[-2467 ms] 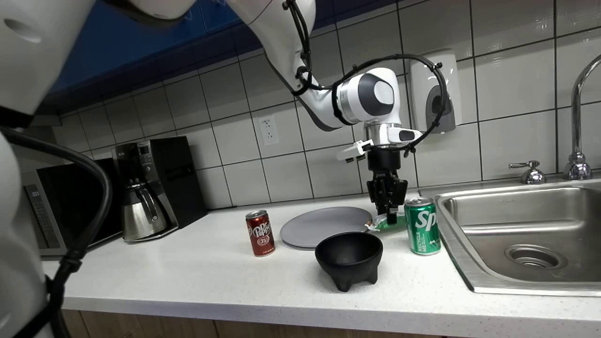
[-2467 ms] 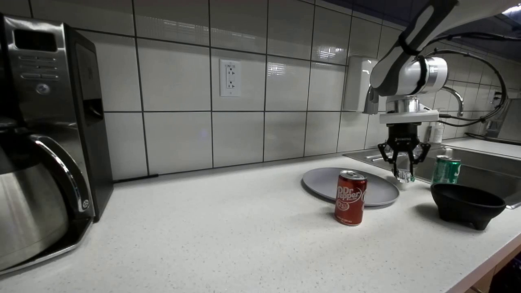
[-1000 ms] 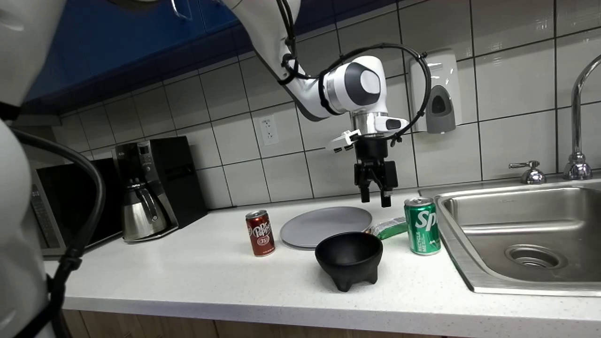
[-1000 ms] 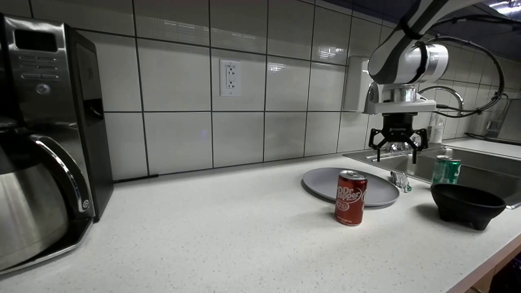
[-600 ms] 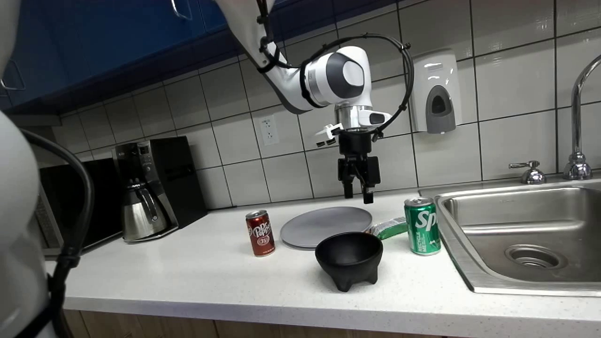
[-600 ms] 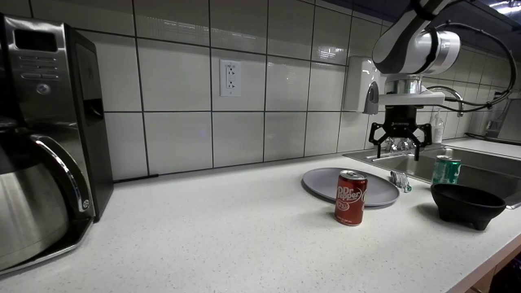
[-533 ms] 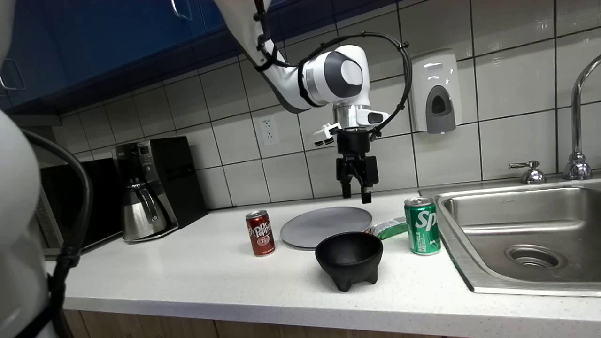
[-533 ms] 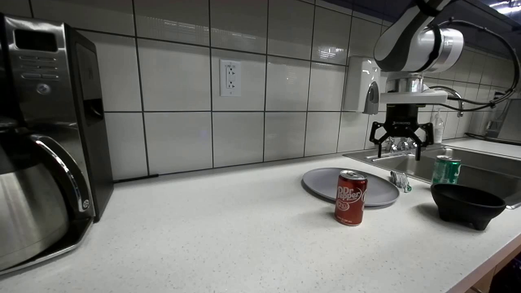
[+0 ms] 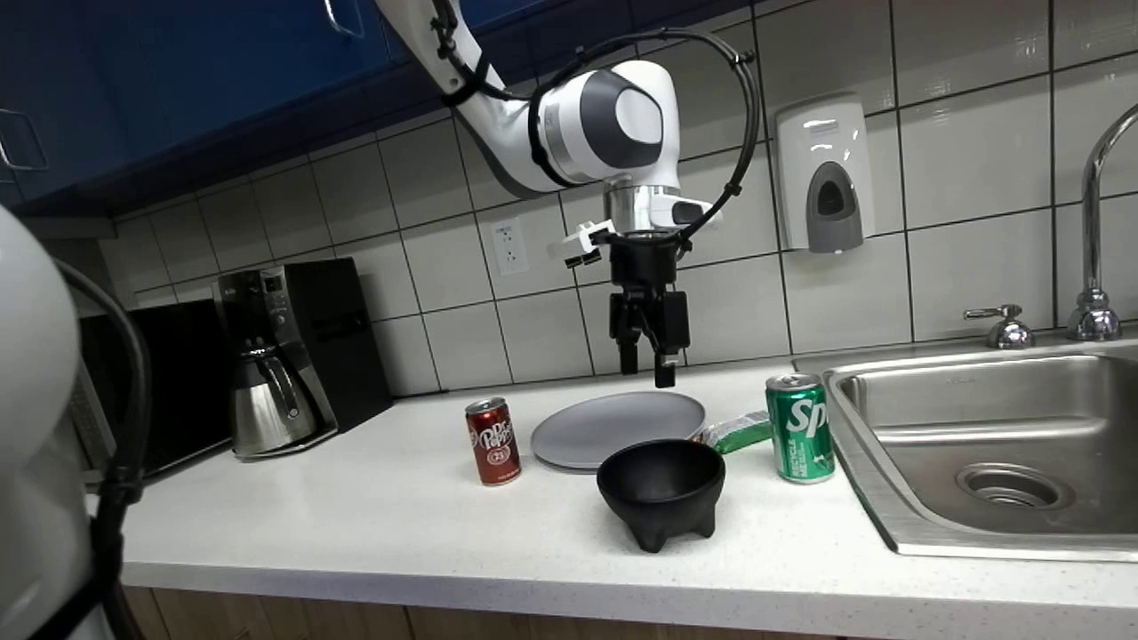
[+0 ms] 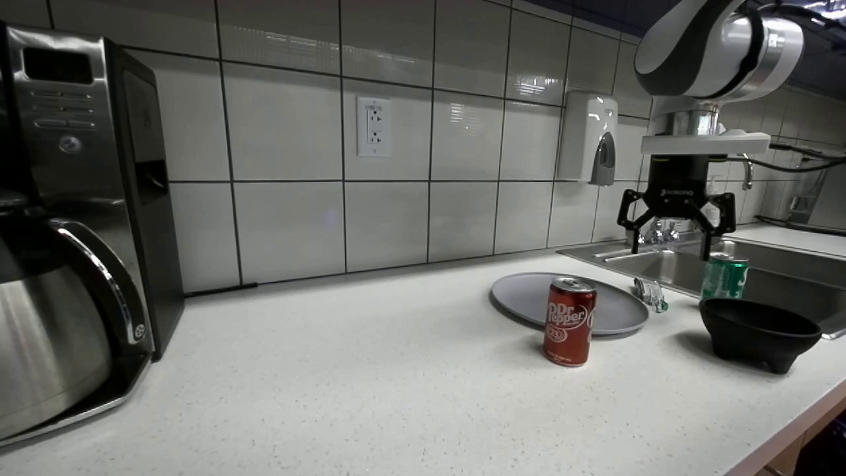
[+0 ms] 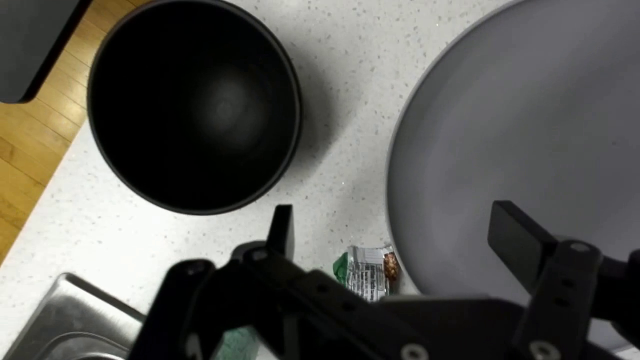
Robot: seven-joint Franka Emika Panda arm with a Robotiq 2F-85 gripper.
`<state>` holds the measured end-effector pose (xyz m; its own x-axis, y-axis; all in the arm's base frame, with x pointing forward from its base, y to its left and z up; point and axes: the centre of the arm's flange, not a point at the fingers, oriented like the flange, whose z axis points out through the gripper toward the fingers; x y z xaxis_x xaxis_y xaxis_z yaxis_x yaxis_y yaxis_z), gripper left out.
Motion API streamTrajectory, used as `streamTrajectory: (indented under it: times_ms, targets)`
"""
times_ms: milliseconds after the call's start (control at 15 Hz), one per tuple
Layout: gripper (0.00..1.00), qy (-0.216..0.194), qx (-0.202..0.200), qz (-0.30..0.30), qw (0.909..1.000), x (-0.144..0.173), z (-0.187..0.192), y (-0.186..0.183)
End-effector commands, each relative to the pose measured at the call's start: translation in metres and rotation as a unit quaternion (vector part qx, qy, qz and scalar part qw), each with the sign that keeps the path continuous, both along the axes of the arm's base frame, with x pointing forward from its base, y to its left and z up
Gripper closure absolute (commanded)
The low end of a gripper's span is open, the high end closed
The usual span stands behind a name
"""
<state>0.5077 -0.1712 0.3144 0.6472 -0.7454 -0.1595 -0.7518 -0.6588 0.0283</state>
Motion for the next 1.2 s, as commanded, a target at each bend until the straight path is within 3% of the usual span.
streamTrajectory:
  times_ms: [0,333,400,1133]
  targets:
    - [0.00,-0.014,-0.004,0.001,0.9999,-0.037,0.015,0.001]
    - [0.00,-0.017,0.006,-0.006,0.9998,-0.063,0.022,-0.011]
    - [0.00,-0.003,0.003,-0.012,0.9999,-0.040,0.011,-0.009]
    - [0.00,-0.006,0.002,-0.022,0.9997,-0.053,0.014,-0.008]
